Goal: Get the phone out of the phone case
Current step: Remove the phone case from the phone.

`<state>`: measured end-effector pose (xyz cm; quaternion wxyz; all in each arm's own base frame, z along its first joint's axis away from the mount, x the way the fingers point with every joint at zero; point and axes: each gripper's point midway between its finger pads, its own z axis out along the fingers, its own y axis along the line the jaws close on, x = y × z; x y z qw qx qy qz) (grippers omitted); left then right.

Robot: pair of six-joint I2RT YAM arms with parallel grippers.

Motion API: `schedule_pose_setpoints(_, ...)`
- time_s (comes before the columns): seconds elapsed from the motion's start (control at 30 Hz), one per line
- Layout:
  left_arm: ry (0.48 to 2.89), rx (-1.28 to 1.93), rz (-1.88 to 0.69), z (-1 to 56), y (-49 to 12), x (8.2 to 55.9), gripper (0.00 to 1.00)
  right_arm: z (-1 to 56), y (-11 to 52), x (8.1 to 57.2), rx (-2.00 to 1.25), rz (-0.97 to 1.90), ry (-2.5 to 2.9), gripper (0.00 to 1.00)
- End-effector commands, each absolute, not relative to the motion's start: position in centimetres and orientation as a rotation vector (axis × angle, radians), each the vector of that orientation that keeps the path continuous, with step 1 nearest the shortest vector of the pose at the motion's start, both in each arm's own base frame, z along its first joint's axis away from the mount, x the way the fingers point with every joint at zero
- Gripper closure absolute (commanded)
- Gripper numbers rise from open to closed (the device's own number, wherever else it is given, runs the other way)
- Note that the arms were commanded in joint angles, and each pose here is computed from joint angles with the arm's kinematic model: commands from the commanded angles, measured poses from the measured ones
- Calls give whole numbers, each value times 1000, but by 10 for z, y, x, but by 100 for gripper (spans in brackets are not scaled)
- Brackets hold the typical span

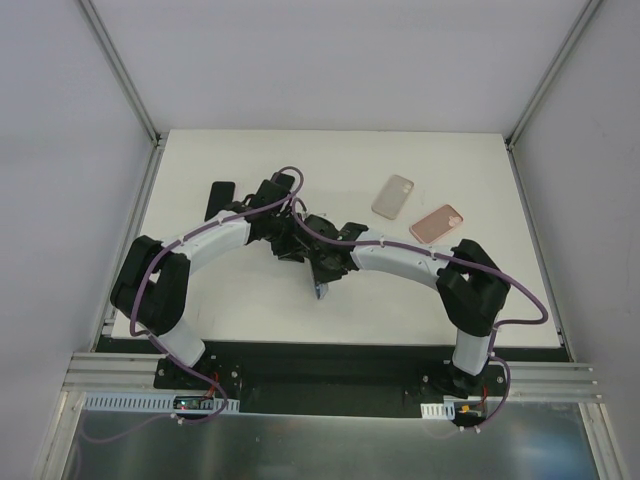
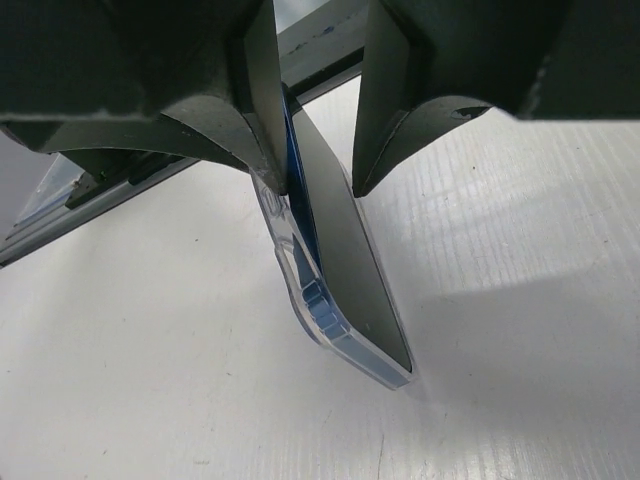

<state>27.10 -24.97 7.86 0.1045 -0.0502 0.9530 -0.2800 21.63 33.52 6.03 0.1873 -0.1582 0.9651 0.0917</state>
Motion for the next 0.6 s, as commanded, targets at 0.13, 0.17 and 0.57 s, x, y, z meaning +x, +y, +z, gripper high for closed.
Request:
schedule_pose_setpoints(0.13, 2906, -128, -411, 33, -215, 257, 71, 134, 386, 233, -368, 520, 2534, 99)
schedule_pose_setpoints(0.17, 2913, -129, -406, 32, -214, 255, 70, 137, 391, 235, -359, 546, 2521, 99)
schedule_pose_setpoints(0.57, 3015, -153, -354, 7, -197, 220, 76, 112, 421, 236, -264, 725, 2512, 99)
